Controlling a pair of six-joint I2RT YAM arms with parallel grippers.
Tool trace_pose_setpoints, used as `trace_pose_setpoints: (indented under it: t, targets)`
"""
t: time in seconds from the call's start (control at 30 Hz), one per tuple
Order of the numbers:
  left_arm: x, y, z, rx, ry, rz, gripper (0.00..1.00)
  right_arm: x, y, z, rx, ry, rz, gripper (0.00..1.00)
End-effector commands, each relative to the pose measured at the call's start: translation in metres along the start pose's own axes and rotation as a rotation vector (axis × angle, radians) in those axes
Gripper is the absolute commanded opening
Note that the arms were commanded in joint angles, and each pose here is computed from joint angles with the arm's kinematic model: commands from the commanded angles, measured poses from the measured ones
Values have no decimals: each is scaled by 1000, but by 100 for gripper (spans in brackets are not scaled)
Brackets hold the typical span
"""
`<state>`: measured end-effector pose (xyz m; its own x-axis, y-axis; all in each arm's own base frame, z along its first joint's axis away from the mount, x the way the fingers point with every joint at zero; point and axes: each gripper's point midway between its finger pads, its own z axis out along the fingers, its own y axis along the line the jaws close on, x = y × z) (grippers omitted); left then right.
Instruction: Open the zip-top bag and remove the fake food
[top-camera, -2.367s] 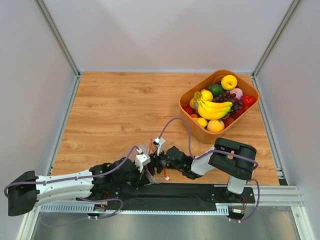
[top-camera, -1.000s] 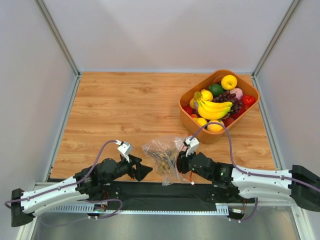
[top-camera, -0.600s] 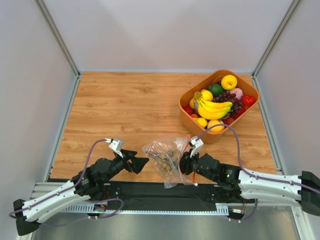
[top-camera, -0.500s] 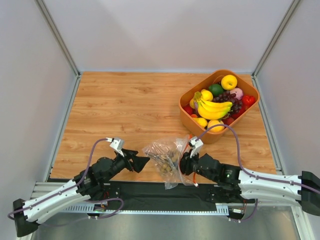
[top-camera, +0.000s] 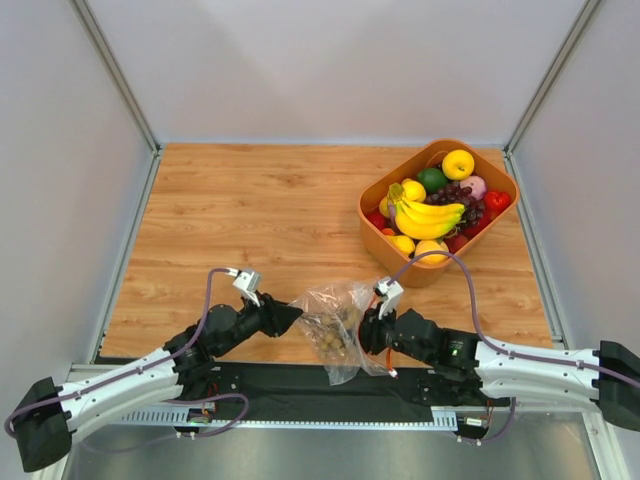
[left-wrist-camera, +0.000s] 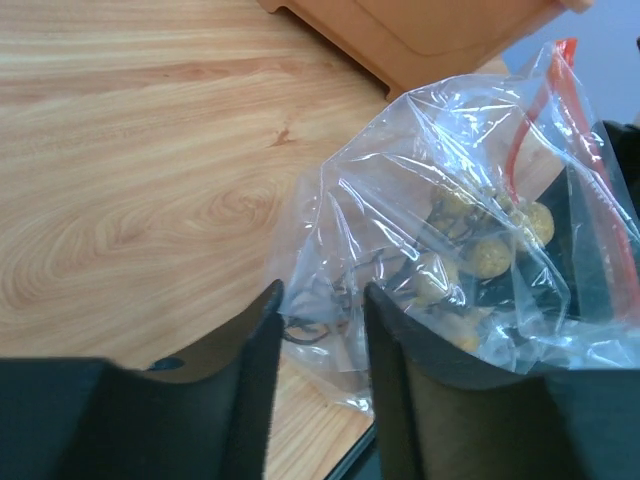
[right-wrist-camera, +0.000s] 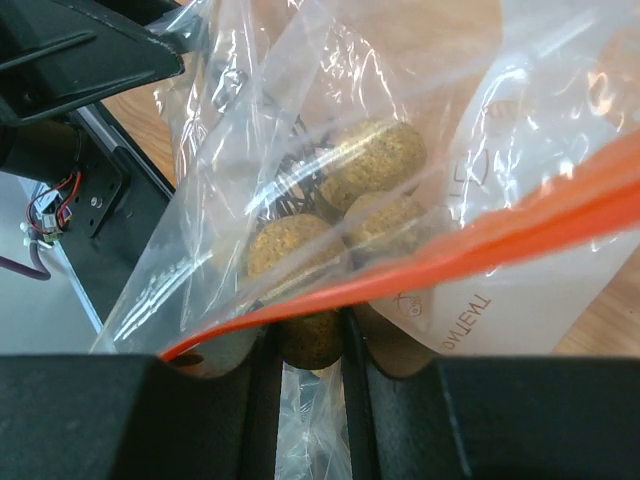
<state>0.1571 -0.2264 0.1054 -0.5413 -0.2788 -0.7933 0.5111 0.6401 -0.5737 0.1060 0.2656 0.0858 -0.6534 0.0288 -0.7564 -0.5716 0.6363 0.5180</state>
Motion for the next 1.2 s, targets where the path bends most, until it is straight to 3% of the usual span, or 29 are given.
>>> trace_pose_setpoints:
  t: [0.0, 0.13, 0.2, 0.4, 0.63, 1.17]
  targets:
    - [-16, -24, 2, 108, -48, -16, 40, -3, 3, 0, -13, -20, 19, 0]
    - [-6, -24, 0, 123, -8, -9, 10, -3, -15, -3, 77, -40, 54, 1]
    - [0, -19, -2, 108, 11, -6, 0, -5, -23, -5, 117, -63, 82, 1]
    - [12, 5, -11, 18, 46, 15, 0, 6, -72, -25, 339, -93, 168, 3]
    - [23, 12, -13, 7, 72, 16, 0, 11, -98, -45, 447, -114, 204, 4]
    - [30, 45, -14, -195, 154, 25, 0, -33, -74, -79, 343, -210, 219, 0]
